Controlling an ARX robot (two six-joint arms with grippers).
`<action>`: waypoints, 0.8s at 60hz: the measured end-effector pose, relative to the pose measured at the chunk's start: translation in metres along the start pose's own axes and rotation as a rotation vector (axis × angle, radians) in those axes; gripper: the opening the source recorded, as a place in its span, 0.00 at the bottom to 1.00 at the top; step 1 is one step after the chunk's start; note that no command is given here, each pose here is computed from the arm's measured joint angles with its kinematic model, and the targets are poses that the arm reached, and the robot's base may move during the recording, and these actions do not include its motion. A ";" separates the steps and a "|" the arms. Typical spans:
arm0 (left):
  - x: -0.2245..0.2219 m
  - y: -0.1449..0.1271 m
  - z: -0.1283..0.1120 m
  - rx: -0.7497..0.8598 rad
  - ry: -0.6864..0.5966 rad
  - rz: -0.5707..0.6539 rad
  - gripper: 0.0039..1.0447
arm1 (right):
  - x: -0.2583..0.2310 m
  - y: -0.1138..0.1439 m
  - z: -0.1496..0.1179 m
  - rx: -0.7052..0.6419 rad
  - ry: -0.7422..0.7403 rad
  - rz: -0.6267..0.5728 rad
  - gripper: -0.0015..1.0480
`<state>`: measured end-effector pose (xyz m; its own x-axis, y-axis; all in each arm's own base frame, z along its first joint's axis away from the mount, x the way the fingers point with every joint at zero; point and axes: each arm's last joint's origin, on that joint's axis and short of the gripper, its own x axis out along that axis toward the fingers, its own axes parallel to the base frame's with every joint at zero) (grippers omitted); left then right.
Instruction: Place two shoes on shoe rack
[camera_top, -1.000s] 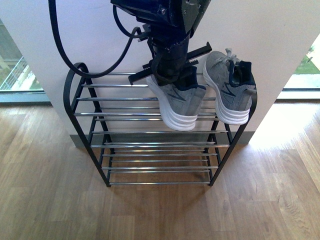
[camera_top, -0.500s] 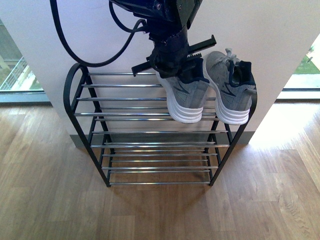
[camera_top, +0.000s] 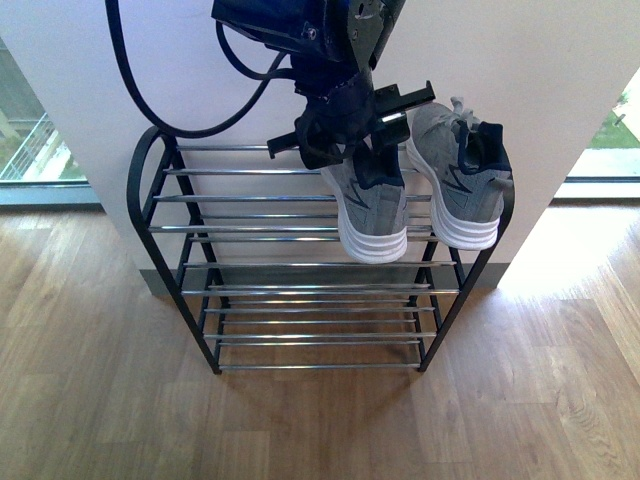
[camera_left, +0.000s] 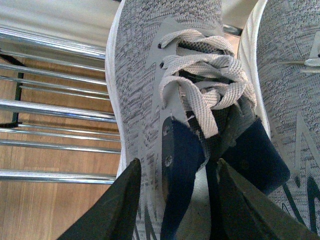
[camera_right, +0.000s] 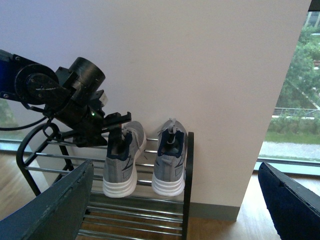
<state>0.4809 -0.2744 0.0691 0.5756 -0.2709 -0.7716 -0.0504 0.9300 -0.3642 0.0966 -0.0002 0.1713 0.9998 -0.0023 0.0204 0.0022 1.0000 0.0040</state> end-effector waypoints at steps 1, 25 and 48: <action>-0.001 0.000 0.000 0.000 -0.001 0.000 0.50 | 0.000 0.000 0.000 0.000 0.000 0.000 0.91; -0.099 0.022 0.015 -0.019 -0.263 0.121 0.91 | 0.000 0.000 0.000 0.000 0.000 0.000 0.91; -0.258 0.080 -0.003 -0.019 -0.559 0.220 0.91 | 0.000 0.000 0.000 0.000 0.000 0.000 0.91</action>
<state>0.3263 -0.1307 0.2376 0.8917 0.1039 -0.4405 -0.2288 0.9432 -0.2407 0.0966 -0.0002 0.1713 0.9998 -0.0023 0.0204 0.0022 1.0000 0.0040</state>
